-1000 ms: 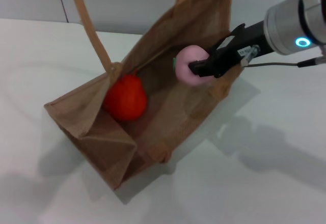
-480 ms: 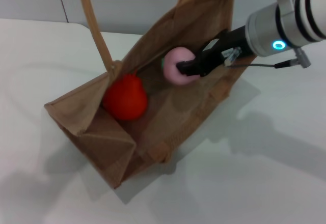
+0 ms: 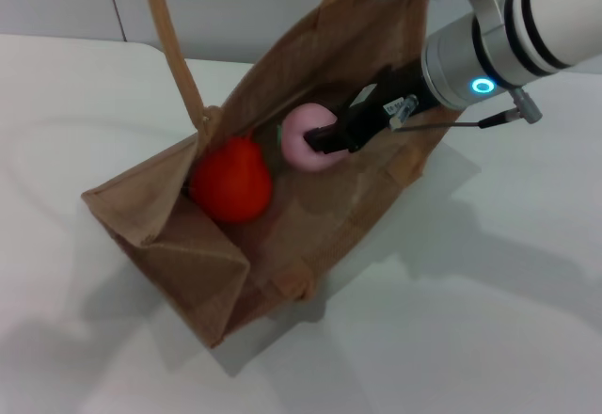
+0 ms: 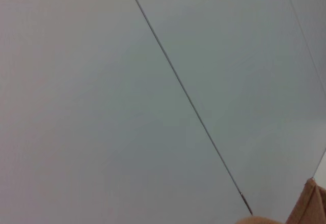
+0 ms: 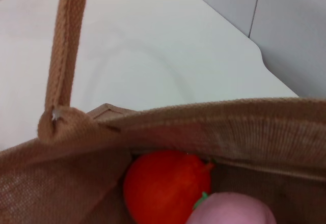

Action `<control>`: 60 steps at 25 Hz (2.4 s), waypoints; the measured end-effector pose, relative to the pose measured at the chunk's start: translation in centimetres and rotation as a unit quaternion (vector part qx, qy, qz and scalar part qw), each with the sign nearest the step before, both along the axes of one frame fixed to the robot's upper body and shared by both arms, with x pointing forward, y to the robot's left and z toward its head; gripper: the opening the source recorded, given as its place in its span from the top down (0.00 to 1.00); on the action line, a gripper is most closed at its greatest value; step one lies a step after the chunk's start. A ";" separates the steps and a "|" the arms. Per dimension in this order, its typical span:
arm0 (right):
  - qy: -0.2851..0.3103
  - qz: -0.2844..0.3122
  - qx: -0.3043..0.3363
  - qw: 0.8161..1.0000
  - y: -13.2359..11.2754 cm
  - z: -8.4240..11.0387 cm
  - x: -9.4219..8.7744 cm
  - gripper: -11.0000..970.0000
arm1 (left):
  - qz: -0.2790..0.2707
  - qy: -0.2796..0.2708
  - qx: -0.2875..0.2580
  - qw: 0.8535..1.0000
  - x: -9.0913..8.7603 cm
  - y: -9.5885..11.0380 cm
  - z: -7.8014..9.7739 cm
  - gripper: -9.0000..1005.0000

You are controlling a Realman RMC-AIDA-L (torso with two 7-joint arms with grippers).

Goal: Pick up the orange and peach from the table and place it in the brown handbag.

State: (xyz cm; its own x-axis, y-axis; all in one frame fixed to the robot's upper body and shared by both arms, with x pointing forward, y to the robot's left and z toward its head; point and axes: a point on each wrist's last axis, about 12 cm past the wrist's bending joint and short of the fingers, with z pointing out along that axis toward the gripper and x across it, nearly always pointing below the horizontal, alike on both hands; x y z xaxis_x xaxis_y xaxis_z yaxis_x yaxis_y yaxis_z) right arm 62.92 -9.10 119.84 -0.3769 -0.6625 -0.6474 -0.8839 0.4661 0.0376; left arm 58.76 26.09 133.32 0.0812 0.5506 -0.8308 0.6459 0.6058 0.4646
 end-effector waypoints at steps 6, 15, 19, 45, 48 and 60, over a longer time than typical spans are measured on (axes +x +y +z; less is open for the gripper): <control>-0.004 -0.005 0.005 1.000 -0.2 0.3 0.2 0.45 | 0.004 0.001 -0.001 1.000 0.0 0.2 0.0 0.80; 0.007 -0.010 0.005 1.000 -0.7 0.4 0.2 0.20 | 0.011 0.004 -0.001 1.000 0.0 0.6 -0.2 0.78; 0.021 -0.007 0.003 1.000 -1.2 1.0 -0.2 0.18 | 0.022 0.008 -0.007 1.000 -0.1 1.4 -0.5 0.77; -0.041 -0.188 0.019 0.981 -12.7 4.4 -0.2 0.15 | -0.014 0.030 -0.146 0.989 0.8 2.9 -2.9 0.67; -0.047 -0.190 0.021 0.980 -12.7 4.2 0.1 0.15 | -0.006 0.034 -0.160 0.987 0.8 3.5 -3.5 0.53; -0.189 -0.185 0.069 0.962 -12.7 0.5 0.0 0.15 | 0.033 -0.017 -0.262 0.964 0.4 7.3 -13.8 0.12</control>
